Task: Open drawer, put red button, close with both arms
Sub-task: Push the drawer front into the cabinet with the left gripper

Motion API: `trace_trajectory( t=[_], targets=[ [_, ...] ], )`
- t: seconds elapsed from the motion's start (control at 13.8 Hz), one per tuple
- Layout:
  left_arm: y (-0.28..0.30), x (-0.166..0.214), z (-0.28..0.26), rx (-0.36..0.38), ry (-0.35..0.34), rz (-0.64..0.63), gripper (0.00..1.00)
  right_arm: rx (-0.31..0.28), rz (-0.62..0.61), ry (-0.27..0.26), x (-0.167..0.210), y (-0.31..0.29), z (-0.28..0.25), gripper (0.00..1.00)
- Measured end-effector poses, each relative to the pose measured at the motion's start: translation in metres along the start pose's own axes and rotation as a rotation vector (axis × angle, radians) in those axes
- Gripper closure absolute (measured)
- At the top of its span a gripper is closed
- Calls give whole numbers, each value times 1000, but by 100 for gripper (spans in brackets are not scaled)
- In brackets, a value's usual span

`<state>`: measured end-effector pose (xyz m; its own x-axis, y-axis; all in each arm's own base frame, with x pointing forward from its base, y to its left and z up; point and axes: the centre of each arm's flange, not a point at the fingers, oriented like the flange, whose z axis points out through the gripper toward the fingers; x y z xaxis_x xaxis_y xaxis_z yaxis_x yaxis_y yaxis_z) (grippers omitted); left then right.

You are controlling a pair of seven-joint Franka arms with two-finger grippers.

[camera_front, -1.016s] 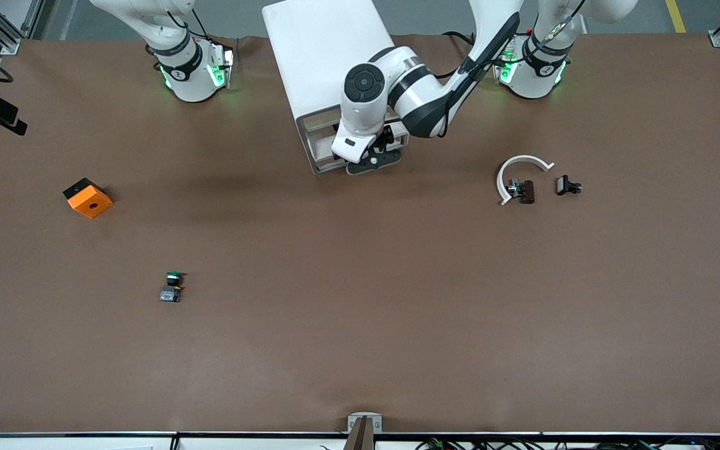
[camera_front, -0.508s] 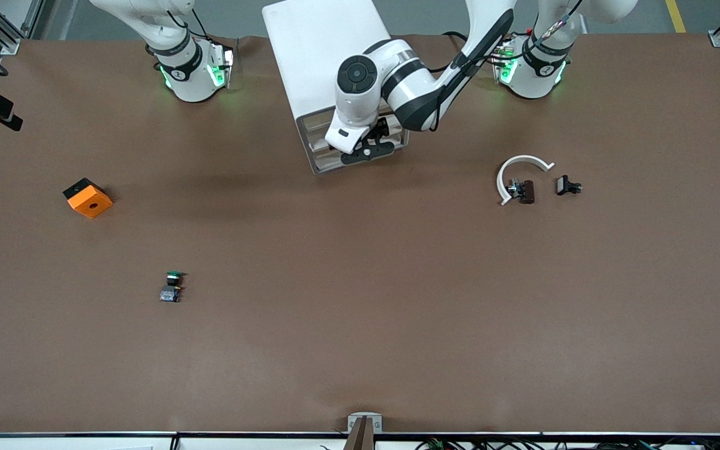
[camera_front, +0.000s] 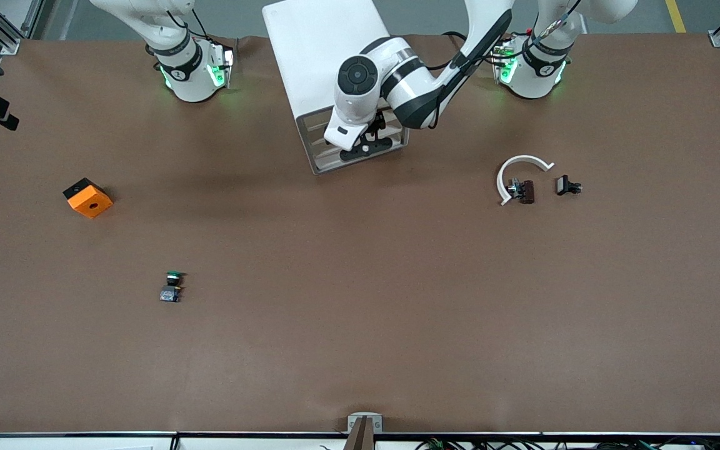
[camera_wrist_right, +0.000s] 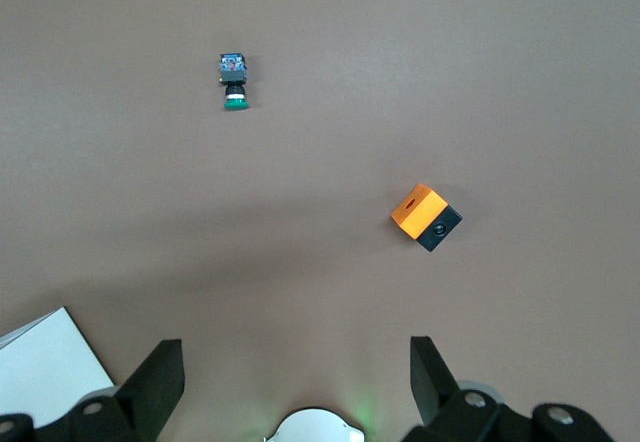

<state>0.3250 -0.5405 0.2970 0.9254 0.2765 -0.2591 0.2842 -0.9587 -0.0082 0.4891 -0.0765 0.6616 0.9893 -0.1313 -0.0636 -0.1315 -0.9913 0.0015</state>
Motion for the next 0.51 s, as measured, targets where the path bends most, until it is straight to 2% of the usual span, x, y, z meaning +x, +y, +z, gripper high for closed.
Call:
trace_trajectory(
  t=[0.36,0.51],
  targets=[
    [0,1,0,-1,-3,-4,0,3,1,3,0,1,0,0],
    [-1,2,0,-3,-7,-8,0,15,-1,22,2,-1,-2,0]
  ],
)
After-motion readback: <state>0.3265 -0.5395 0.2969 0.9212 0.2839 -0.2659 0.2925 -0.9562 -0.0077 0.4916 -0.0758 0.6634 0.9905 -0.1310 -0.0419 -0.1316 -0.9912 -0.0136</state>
